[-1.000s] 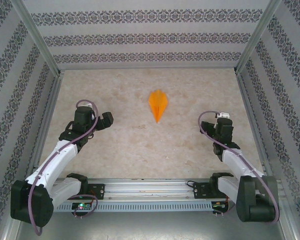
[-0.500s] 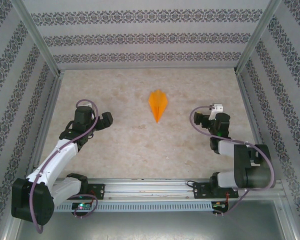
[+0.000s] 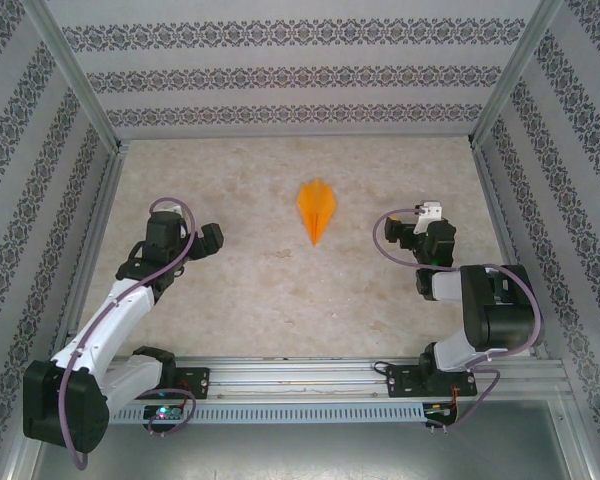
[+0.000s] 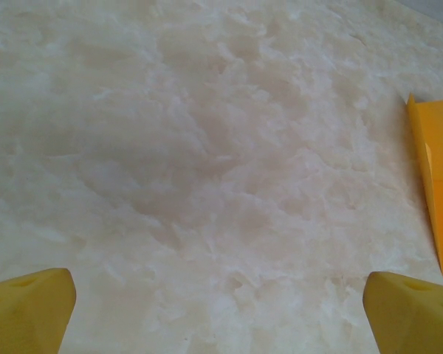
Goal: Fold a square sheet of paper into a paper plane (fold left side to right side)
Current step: Reset both arms
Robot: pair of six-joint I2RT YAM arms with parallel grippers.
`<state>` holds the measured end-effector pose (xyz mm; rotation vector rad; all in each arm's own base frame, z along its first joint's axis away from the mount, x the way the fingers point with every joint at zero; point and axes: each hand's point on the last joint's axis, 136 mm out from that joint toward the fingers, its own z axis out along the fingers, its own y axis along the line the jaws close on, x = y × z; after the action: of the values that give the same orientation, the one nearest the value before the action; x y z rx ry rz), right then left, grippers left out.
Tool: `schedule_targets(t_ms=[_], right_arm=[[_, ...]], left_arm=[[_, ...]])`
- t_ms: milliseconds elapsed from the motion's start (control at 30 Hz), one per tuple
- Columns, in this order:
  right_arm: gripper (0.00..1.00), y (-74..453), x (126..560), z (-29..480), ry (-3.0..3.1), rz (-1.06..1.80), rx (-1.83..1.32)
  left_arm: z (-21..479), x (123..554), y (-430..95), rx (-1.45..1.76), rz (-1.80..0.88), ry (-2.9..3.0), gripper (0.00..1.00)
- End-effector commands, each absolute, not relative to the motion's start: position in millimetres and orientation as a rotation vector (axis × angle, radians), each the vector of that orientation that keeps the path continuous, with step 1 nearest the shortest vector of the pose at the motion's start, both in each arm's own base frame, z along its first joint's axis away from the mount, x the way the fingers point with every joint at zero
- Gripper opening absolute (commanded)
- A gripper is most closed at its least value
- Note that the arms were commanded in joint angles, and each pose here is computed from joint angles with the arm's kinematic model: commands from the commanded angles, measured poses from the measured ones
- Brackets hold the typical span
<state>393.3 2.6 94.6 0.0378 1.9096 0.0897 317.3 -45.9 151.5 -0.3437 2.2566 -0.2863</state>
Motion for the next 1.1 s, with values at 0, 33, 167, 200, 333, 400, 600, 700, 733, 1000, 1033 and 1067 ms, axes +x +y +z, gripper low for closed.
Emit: schedule_targets(t_ms=[0, 33, 167, 200, 333, 400, 600, 700, 733, 1000, 1033, 1067], right_arm=[[0.98, 2, 399, 107, 1.87, 0.061, 0.023], [0.98, 2, 399, 107, 1.869, 0.06, 0.025], [0.98, 3, 398, 106, 1.87, 0.059, 0.023], [0.98, 3, 398, 107, 1.869, 0.061, 0.023], [0.98, 3, 398, 107, 1.869, 0.06, 0.023], [0.98, 2, 398, 107, 1.869, 0.06, 0.024], [0.98, 2, 398, 106, 1.869, 0.06, 0.024], [0.98, 3, 398, 106, 1.87, 0.06, 0.024], [0.98, 3, 398, 106, 1.87, 0.06, 0.023], [0.98, 2, 399, 107, 1.869, 0.059, 0.024], [0.98, 2, 399, 107, 1.869, 0.059, 0.024], [0.98, 3, 399, 107, 1.869, 0.06, 0.023]], left_arm=[[174, 320, -32, -0.313, -0.208, 2.221, 1.0], [177, 320, -29, -0.304, -0.185, 2.216, 1.0], [185, 319, -14, -0.286, -0.083, 2.213, 1.0], [187, 319, -10, -0.28, -0.058, 2.212, 1.0], [189, 320, 4, -0.237, 0.044, 2.181, 1.0], [185, 321, 12, -0.239, 0.087, 2.169, 1.0], [158, 328, 26, -0.23, 0.143, 2.176, 1.0], [143, 332, 28, -0.224, 0.155, 2.198, 1.0], [138, 334, 28, -0.216, 0.151, 2.203, 1.0], [116, 349, 23, -0.151, 0.106, 2.204, 1.0], [115, 351, 21, -0.142, 0.096, 2.197, 1.0], [114, 353, 20, -0.135, 0.088, 2.191, 1.0]])
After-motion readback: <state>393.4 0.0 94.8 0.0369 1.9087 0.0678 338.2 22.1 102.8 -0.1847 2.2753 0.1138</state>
